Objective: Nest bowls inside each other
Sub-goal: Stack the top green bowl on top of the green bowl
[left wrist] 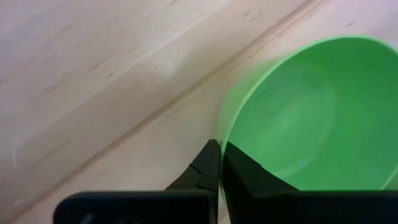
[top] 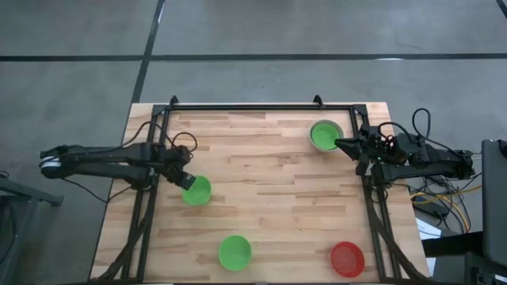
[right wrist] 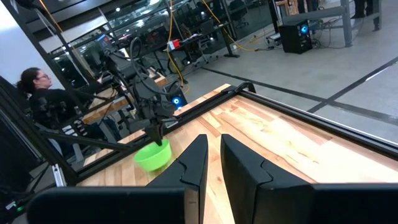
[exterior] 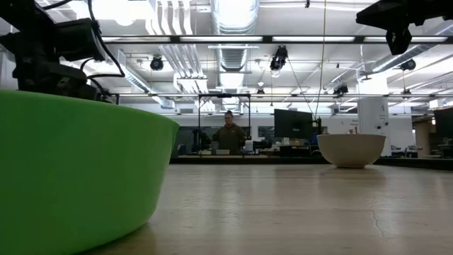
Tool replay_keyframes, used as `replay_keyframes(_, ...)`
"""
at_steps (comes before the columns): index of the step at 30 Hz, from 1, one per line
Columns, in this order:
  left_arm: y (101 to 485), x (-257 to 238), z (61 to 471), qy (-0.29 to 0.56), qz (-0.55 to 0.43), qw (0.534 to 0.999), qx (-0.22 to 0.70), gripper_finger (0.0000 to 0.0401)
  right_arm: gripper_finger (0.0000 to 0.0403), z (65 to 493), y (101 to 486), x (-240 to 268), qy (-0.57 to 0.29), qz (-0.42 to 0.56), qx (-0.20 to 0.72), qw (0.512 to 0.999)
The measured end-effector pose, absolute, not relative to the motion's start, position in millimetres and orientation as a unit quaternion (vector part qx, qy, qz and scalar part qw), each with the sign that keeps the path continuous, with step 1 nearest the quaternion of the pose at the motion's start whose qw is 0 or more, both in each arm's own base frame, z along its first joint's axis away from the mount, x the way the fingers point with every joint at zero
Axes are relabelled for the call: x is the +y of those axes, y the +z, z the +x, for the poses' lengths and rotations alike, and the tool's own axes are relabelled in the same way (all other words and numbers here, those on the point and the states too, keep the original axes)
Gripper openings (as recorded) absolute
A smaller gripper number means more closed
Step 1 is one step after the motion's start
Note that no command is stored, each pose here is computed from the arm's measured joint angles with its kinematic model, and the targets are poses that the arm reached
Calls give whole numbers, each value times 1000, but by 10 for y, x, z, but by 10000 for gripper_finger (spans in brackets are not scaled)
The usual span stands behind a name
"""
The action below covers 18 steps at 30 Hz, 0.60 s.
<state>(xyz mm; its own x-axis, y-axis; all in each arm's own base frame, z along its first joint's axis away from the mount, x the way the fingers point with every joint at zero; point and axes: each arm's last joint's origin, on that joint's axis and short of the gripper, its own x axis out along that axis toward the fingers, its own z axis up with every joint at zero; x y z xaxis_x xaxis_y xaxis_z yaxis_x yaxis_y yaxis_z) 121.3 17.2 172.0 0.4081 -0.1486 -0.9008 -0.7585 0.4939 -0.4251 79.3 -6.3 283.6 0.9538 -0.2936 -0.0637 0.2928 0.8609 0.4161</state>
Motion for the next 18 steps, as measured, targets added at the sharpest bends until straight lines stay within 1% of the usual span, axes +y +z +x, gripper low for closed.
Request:
replay_keyframes(8,1848,172,1215,222,-458,699,502,9,43,793,2836,-63,-152,215,-1,965)
replay_keyframes(18,2139,195,1238,247,-435,704,505,8,43,793,2836,-64,-152,216,-1,965)
